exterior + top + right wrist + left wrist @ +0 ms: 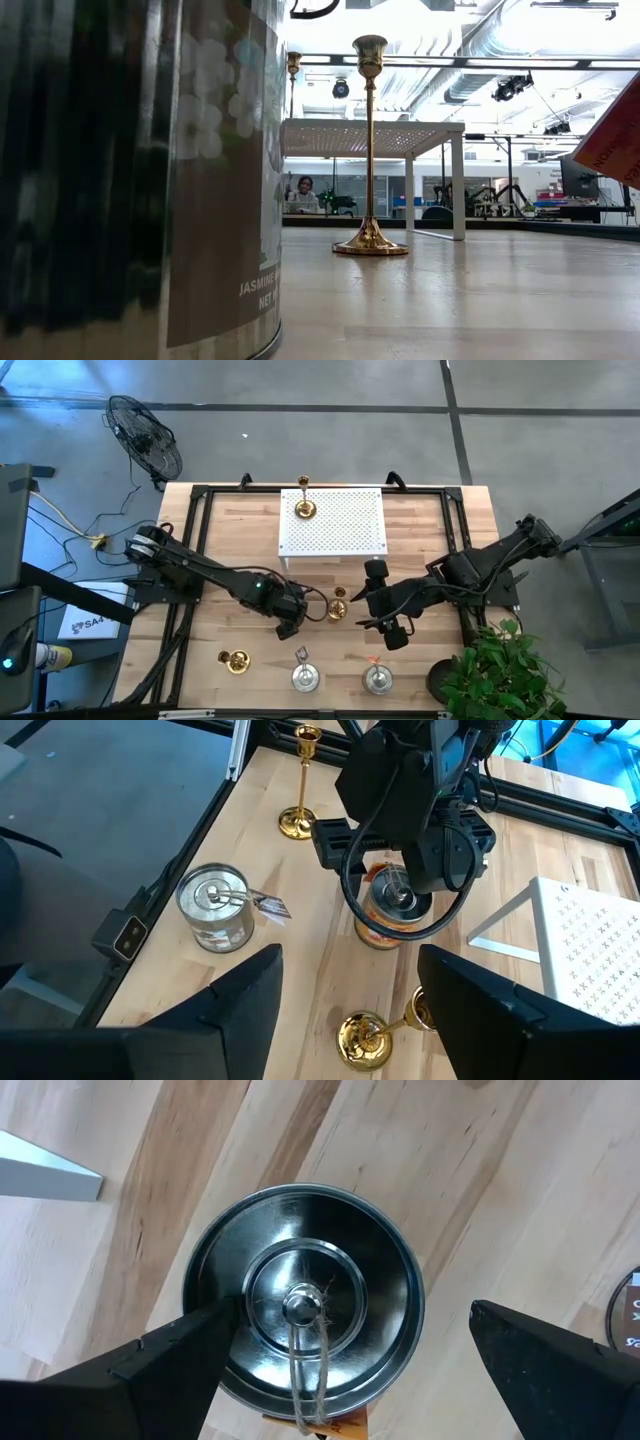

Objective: Pick & Place candle stick holders
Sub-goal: Put the top left silver scented candle on the shelf

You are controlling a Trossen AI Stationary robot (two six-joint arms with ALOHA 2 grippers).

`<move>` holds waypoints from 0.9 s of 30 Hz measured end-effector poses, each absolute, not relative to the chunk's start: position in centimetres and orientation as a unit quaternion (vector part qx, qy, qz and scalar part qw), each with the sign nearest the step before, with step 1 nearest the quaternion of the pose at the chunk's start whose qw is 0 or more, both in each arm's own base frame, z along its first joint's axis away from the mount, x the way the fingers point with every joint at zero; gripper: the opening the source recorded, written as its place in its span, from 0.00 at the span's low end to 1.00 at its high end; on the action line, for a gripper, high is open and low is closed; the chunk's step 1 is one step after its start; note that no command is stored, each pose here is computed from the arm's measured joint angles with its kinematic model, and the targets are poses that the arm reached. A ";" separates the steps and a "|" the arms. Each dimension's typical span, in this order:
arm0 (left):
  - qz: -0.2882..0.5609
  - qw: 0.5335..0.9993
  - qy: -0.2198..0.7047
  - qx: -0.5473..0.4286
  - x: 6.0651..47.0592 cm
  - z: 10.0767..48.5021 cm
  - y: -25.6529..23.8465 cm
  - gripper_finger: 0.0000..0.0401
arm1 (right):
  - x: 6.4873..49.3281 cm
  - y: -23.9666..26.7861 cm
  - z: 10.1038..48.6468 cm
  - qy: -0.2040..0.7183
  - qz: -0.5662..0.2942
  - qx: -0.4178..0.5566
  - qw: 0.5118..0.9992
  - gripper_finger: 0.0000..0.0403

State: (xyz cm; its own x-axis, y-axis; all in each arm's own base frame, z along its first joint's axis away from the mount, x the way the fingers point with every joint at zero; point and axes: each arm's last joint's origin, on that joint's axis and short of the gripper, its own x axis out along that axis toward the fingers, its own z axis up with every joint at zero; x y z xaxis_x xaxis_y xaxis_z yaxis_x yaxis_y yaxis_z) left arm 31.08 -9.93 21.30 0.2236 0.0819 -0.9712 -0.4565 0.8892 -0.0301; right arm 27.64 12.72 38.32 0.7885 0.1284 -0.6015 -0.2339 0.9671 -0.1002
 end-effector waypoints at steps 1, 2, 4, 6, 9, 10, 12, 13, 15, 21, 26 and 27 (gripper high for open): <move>0.176 0.767 0.598 -0.156 31.1 21.3 -9.9 1.00 | 27.6 12.7 38.3 0.311 0.096 -0.085 0.942 0.57; 0.176 0.767 0.598 -0.154 31.1 21.3 -9.9 1.00 | 27.6 12.7 38.3 0.311 0.096 -0.085 0.942 0.57; 0.176 0.767 0.598 -0.154 31.1 21.3 -9.9 1.00 | 27.6 12.7 38.3 0.311 0.096 -0.085 0.942 0.57; 0.176 0.767 0.598 -0.154 31.1 21.3 -9.9 1.00 | 27.6 12.8 38.3 0.310 0.098 -0.086 0.942 0.57; 0.176 0.767 0.598 -0.154 31.1 21.3 -9.9 0.99 | 27.5 13.0 38.3 0.310 0.101 -0.086 0.941 0.57; 0.176 0.767 0.598 -0.154 31.1 21.3 -9.9 0.98 | 27.5 13.0 38.3 0.310 0.102 -0.087 0.941 0.57; 0.176 0.766 0.599 -0.153 31.0 21.3 -9.9 0.95 | 27.4 13.1 38.3 0.310 0.102 -0.088 0.941 0.57; 0.177 0.766 0.600 -0.153 31.0 21.3 -9.9 0.92 | 27.4 13.2 38.3 0.310 0.103 -0.088 0.941 0.57; 0.178 0.765 0.600 -0.151 31.0 21.2 -9.9 0.87 | 27.4 13.2 38.3 0.310 0.104 -0.088 0.941 0.57; 0.175 0.765 0.600 -0.154 31.0 21.3 -9.9 0.66 | 27.4 13.2 38.3 0.310 0.105 -0.088 0.941 0.57; 0.171 0.766 0.599 -0.158 31.1 21.3 -10.0 0.51 | 27.4 13.2 38.3 0.310 0.105 -0.088 0.941 0.57; 0.170 0.766 0.599 -0.160 31.1 21.3 -10.0 0.49 | 27.4 13.2 38.3 0.310 0.105 -0.088 0.941 0.57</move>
